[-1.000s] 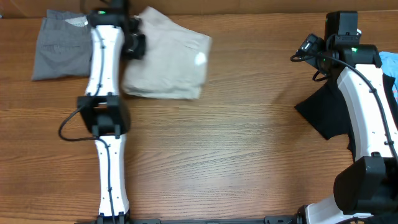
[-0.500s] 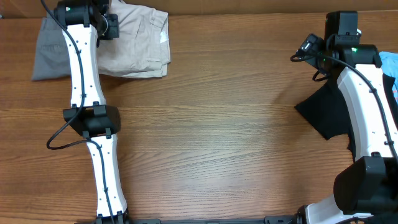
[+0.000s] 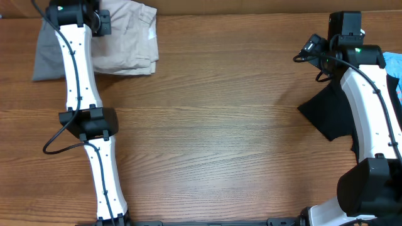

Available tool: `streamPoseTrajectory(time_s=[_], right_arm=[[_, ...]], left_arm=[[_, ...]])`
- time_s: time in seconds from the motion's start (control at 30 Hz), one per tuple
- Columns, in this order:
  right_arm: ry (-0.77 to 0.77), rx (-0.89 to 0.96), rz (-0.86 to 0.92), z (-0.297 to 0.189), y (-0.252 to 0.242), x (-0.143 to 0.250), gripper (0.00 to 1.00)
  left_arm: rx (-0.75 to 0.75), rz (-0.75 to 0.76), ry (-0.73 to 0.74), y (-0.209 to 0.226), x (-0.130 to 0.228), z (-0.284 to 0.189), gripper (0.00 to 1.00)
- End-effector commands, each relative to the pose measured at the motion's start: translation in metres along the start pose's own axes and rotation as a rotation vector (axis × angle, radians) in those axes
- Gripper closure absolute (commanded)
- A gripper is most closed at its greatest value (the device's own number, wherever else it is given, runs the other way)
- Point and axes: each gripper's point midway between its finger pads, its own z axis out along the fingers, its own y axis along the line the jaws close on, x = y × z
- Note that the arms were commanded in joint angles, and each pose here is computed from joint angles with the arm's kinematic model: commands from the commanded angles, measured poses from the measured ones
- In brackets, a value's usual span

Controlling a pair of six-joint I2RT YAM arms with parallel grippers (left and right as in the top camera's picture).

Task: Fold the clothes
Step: 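Drag the folded shorts to the back-left beside the grey garment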

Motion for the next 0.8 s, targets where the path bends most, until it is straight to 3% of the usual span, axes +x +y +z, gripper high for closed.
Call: streamPoseTrajectory(time_s=[0.0, 0.37, 0.77], right_arm=[[-0.022, -0.009, 0.004, -0.005, 0.002, -0.007, 0.00], [-0.022, -0.009, 0.004, -0.005, 0.002, -0.007, 0.00], [-0.022, -0.009, 0.004, -0.005, 0.002, -0.007, 0.00]], left_arm=[[-0.042, -0.018, -0.207, 0.019, -0.046, -0.080, 0.96], [-0.050, -0.019, -0.158, 0.028, -0.037, -0.069, 0.96], [-0.118, -0.097, -0.095, 0.102, -0.017, -0.003, 0.95]])
